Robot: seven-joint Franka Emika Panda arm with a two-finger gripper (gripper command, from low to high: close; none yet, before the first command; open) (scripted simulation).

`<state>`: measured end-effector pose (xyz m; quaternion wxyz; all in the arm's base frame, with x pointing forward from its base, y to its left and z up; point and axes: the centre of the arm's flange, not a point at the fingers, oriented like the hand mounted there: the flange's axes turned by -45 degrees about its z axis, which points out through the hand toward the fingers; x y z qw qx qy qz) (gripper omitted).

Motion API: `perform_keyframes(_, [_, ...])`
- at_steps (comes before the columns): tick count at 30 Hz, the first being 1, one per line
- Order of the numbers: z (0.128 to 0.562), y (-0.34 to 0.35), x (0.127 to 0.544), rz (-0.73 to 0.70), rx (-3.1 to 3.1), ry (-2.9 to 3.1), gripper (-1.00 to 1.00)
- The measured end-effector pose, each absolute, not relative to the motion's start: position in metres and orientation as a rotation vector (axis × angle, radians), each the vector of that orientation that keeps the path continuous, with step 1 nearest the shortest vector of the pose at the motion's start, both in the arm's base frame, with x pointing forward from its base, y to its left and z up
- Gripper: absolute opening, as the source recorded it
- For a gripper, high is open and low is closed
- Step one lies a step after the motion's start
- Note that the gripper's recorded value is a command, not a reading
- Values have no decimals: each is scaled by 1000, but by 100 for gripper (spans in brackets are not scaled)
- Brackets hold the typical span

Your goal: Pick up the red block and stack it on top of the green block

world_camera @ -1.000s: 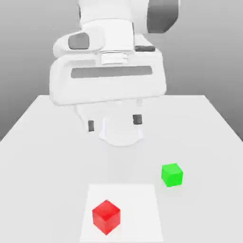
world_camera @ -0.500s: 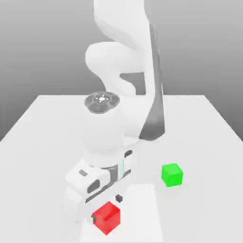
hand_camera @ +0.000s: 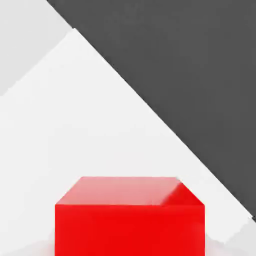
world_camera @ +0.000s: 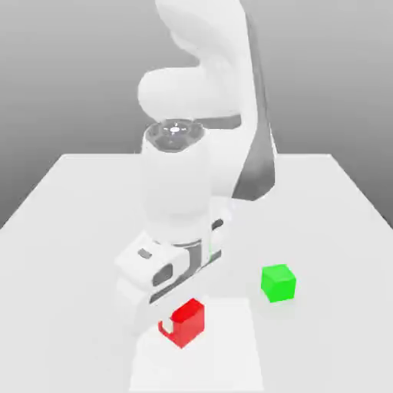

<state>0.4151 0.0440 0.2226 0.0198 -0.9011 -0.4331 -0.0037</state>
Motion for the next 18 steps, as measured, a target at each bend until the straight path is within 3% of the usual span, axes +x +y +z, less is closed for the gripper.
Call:
perform_keyframes(2, [231,89,388,-11,-2741,-1427,-100])
perform_keyframes(10, [244,159,277,2,-2701,-1588,-100])
perform_keyframes(18, [185,162,269,2,-2703,-1605,-100])
